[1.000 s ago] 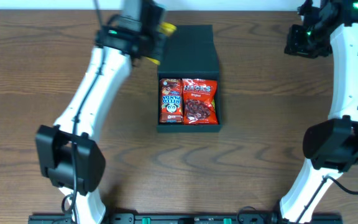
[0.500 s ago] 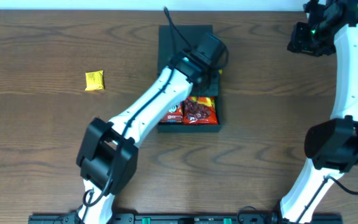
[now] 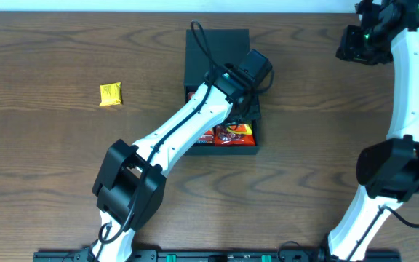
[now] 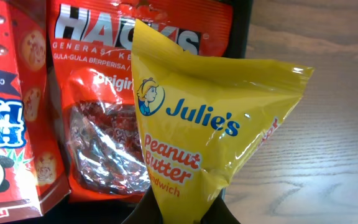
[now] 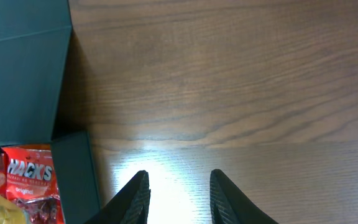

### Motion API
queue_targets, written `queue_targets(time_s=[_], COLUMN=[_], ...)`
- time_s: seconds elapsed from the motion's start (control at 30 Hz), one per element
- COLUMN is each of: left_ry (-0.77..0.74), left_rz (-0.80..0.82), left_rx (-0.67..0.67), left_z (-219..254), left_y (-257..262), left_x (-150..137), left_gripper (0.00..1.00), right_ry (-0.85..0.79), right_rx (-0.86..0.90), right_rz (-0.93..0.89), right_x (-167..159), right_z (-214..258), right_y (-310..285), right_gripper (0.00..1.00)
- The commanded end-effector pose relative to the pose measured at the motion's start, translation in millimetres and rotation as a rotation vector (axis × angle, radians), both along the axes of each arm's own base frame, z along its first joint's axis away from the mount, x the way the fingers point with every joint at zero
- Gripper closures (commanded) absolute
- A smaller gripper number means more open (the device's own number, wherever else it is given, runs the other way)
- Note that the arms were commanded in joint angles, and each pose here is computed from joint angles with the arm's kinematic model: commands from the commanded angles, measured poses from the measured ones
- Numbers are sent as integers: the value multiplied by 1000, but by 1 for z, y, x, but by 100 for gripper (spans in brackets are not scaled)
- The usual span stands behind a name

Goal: Pack container
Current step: 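Carry the Julie's packet into the box's right side and lower, then release the packet and move the left gripper to the last yellow packet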

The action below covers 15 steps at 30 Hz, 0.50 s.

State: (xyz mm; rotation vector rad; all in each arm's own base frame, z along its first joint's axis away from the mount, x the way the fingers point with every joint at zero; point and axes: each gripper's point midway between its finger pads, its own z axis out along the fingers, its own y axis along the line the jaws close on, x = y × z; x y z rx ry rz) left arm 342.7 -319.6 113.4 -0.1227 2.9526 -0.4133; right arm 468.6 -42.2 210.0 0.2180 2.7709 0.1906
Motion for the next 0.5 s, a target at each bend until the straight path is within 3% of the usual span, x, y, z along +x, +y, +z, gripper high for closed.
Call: queue_targets(time_s=[0.0,0.03,0.07,0.1,0.13,0.17,0.2,0.37,0.43,0.47], left_ry=[31,34,37,39,38,38,35,13,-12,-30], left_rz=[64,60,58,55,52,51,45,13,-19,-40], left_rx=[23,22,25,27,28,28,28,24,22,19], left_z=[-11,-13,-14,-15,-15,-15,-15,-12,-7,-2], left_y=[4,4,3,3,2,2,2,4,7,9], left_x=[-5,-7,-8,-10,-10,-11,-10,-5,1,6], left_gripper=[94,94,88,72,49,19,3,4,3,3], right_ry=[-38,-37,-36,-34,-31,-30,-28,-11,-1,5], right_rx=[-9,-9,-9,-9,-8,-8,-8,-5,-3,3], right_rz=[-5,-5,-5,-5,-5,-5,-5,-5,-4,-2], right_x=[-1,-1,-1,-2,-2,-3,-3,-7,-9,-11], right_z=[15,15,15,15,15,14,14,13,12,11], right_y=[-3,-3,-3,-3,-3,-3,-3,-2,-2,0], right_gripper=[67,68,68,68,67,68,67,68,76,85])
